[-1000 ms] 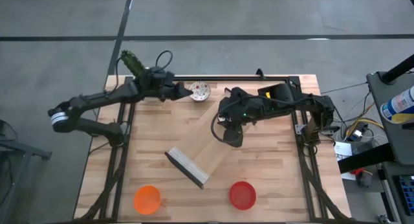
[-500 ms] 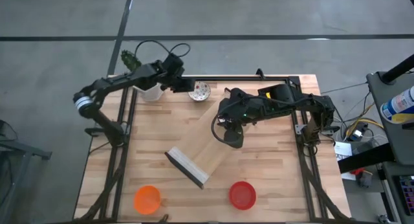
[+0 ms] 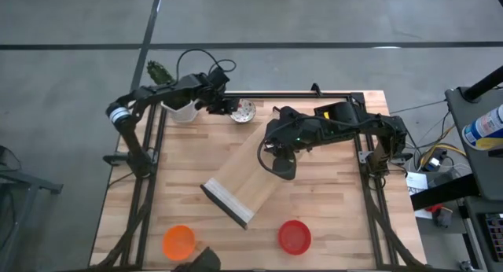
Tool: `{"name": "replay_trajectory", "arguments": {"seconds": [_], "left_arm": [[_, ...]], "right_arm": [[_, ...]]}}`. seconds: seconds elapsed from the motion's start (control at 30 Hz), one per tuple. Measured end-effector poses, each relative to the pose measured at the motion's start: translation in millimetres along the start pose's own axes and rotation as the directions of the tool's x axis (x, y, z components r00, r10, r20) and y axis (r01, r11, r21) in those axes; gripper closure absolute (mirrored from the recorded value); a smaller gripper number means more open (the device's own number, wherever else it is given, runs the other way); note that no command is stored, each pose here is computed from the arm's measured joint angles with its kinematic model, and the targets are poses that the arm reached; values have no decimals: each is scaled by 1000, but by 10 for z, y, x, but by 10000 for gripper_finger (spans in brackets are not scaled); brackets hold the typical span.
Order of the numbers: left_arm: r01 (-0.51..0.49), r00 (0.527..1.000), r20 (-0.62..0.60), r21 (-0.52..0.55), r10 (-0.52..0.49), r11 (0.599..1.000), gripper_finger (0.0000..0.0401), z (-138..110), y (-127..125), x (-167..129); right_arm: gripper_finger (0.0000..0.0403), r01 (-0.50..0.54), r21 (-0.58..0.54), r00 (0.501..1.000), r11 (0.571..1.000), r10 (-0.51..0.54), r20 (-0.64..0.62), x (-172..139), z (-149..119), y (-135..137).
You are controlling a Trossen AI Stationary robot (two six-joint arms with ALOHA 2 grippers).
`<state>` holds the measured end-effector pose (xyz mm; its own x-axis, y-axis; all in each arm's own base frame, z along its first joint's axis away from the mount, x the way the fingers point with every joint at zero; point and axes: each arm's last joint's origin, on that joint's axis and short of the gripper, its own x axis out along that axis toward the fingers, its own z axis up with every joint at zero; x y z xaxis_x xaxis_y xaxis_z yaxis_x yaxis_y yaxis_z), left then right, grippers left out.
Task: Pick & Place Mini bowls
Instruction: Stack the white patterned bowl on the white patterned bowl on the shelf
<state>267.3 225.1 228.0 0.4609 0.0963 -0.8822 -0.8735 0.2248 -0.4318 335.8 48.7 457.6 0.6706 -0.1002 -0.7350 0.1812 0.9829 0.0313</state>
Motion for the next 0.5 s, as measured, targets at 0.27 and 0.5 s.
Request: {"name": "replay_trajectory", "arguments": {"seconds": [0.27,0.5], "left_arm": [[-30,999,-24,-34,30,999,240,68,96,167],[-53,998,-46,-57,51,997,240,94,147,318]], "right_arm": [[323,-2,1,1000,1000,2,6,0,6,2],[315,-2,1,1000,1000,2,6,0,6,2]]}}
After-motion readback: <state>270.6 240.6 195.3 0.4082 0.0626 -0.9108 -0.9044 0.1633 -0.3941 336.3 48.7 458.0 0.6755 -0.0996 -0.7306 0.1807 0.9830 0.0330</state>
